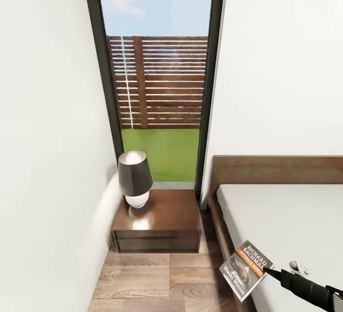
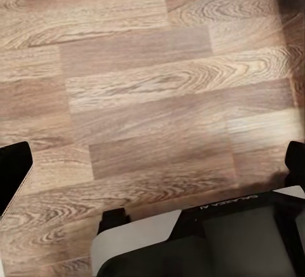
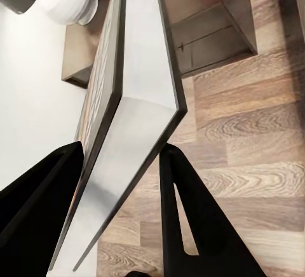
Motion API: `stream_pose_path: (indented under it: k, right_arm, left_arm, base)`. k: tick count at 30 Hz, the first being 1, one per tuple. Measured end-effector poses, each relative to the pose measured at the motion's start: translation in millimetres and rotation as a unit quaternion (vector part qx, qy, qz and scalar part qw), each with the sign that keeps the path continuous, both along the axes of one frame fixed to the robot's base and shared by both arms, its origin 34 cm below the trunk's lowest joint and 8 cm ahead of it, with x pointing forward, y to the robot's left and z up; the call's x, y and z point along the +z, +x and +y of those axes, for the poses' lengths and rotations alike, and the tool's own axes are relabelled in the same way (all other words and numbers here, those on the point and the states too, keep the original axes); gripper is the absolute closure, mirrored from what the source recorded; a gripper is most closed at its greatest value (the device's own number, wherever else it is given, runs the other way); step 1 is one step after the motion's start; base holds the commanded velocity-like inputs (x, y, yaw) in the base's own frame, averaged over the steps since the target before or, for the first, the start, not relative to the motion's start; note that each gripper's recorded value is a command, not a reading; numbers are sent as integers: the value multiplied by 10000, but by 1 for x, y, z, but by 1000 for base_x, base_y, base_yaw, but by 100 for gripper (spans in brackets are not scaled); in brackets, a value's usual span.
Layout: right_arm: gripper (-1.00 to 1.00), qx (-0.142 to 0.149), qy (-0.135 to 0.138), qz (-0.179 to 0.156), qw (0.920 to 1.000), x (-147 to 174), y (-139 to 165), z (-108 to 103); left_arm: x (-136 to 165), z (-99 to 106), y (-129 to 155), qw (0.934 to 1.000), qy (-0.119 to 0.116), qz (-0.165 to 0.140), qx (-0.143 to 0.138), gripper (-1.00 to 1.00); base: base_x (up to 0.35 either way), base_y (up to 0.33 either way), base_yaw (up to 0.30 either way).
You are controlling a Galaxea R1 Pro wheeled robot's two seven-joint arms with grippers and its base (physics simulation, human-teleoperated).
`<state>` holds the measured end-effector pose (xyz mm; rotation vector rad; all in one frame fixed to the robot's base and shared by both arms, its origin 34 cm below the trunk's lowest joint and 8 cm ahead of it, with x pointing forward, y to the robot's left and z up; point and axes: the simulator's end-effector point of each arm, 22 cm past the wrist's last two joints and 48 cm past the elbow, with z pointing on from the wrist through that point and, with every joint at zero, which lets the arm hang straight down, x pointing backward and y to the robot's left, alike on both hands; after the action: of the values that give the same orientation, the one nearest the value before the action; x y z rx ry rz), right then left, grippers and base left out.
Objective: In the bedroom, move the book from the bed onto either nightstand, and place the two sandals side by side next to the bed.
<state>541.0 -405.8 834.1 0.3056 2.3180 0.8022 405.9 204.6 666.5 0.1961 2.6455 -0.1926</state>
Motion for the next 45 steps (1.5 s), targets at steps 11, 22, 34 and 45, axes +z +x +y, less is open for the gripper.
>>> stream_pose_path:
  k: [11, 22, 34, 45]
  right_arm:
    - [100, 5, 5, 0, 10000, 0, 0, 0]
    - [100, 4, 5, -1, 10000, 0, 0, 0]
    - [100, 4, 5, -2, 10000, 0, 0, 0]
    - [100, 4, 5, -1, 10000, 0, 0, 0]
  left_arm:
    - [0, 0, 0, 10000, 0, 1, 0, -100]
    - [0, 0, 0, 10000, -1, 1, 0, -100]
    - [0, 0, 0, 10000, 0, 0, 0, -100]
    - [0, 0, 0, 10000, 0, 0, 0, -100]
  base:
    - [330, 0, 0]
    - [330, 0, 0]
    - [330, 0, 0]
    - [329, 0, 0]
